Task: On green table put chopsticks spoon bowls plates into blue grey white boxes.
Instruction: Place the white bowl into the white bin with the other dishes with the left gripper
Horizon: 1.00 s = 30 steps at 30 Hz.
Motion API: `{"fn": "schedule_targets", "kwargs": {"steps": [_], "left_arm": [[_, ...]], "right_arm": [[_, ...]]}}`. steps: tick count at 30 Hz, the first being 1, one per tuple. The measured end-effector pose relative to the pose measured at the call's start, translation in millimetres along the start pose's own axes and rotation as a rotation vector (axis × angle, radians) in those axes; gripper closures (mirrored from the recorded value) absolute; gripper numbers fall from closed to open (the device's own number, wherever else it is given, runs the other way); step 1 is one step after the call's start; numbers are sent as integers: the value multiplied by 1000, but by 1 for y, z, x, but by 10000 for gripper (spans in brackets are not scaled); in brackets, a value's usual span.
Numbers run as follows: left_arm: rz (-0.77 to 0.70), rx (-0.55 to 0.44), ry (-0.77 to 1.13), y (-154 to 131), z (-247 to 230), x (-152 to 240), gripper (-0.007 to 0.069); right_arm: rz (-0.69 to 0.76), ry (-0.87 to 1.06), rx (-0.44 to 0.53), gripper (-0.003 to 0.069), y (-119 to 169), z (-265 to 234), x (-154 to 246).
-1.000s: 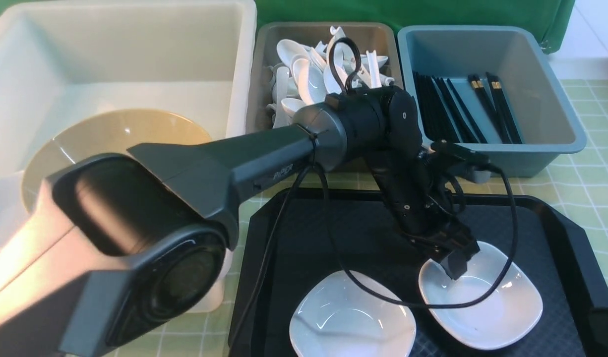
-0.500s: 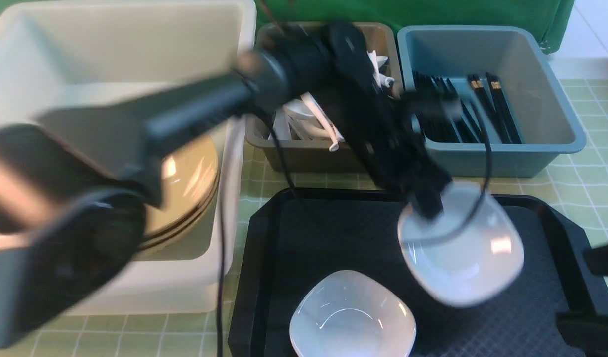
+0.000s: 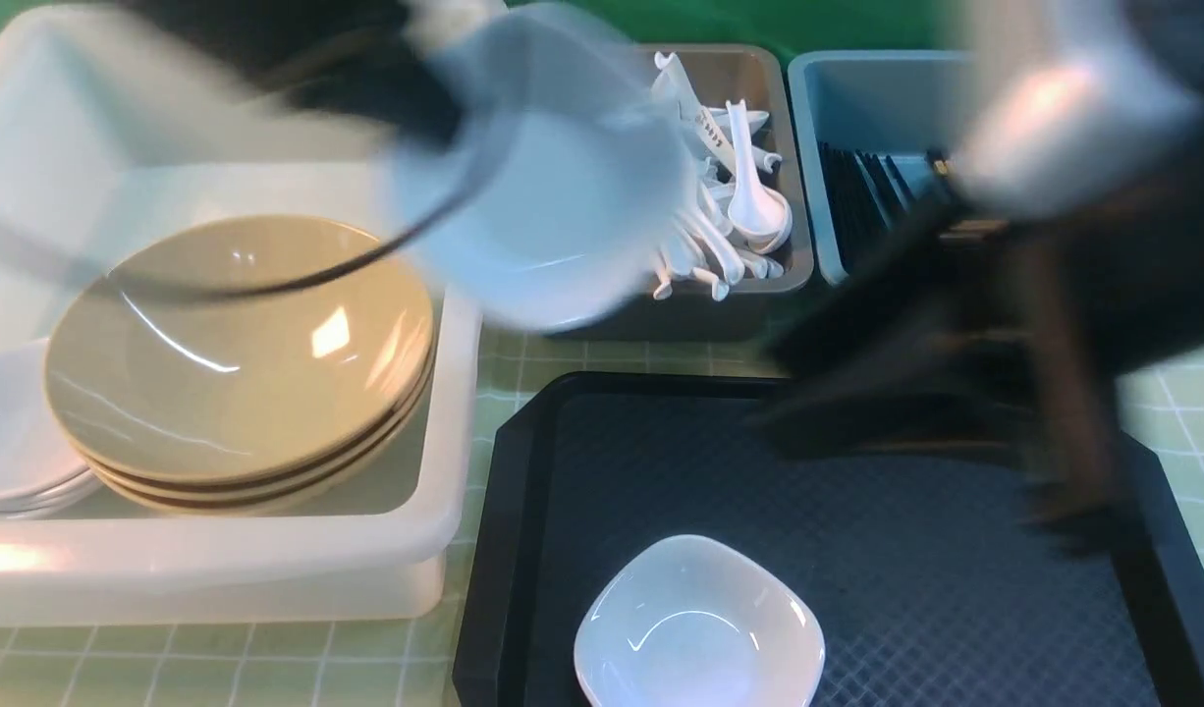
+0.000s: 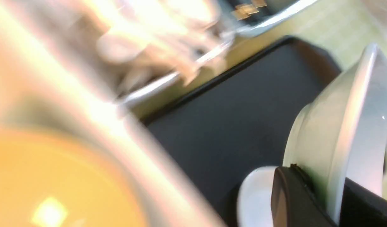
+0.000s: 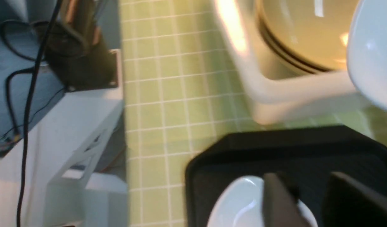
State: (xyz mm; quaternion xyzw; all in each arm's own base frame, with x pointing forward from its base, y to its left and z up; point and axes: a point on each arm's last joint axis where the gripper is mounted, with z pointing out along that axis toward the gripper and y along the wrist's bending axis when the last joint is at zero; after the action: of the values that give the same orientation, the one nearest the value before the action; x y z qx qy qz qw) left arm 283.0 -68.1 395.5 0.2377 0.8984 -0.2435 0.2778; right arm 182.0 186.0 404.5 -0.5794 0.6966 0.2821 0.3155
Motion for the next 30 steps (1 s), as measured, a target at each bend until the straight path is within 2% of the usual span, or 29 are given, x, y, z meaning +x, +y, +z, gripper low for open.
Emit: {"fn": "schedule_targets", "kwargs": {"steps": [3, 4, 6, 9, 11, 12, 14, 17, 20, 30], "left_arm": [[-193, -154, -47, 43, -33, 43, 610], [-210, -164, -45, 49, -35, 49, 610], [-359, -318, -103, 81, -59, 76, 610], [-459, -505, -136, 110, -87, 99, 610], [-490, -582, -142, 119, -97, 107, 610], [-500, -658, -128, 126, -104, 113, 610], [-503, -716, -100, 132, -107, 118, 610], [-532, -756, -64, 143, -105, 122, 610], [-623, -779, -3, 166, -94, 131, 610], [-758, -686, 35, 209, -57, 143, 608]], "right_arm": [[-57, 36, -87, 615, -4, 28, -18], [-61, 37, -94, 618, -4, 30, -19], [-86, 40, -120, 632, -7, 44, -33], [-79, 34, -124, 634, -13, 53, -43], [-73, 36, -124, 634, -16, 56, -44], [-65, 41, -124, 634, -19, 62, -44], [-58, 52, -131, 634, -21, 68, -43], [-53, 61, -137, 634, -23, 73, -41], [-51, 65, -138, 634, -24, 75, -41], [-47, 66, -138, 624, -24, 75, -40]]}}
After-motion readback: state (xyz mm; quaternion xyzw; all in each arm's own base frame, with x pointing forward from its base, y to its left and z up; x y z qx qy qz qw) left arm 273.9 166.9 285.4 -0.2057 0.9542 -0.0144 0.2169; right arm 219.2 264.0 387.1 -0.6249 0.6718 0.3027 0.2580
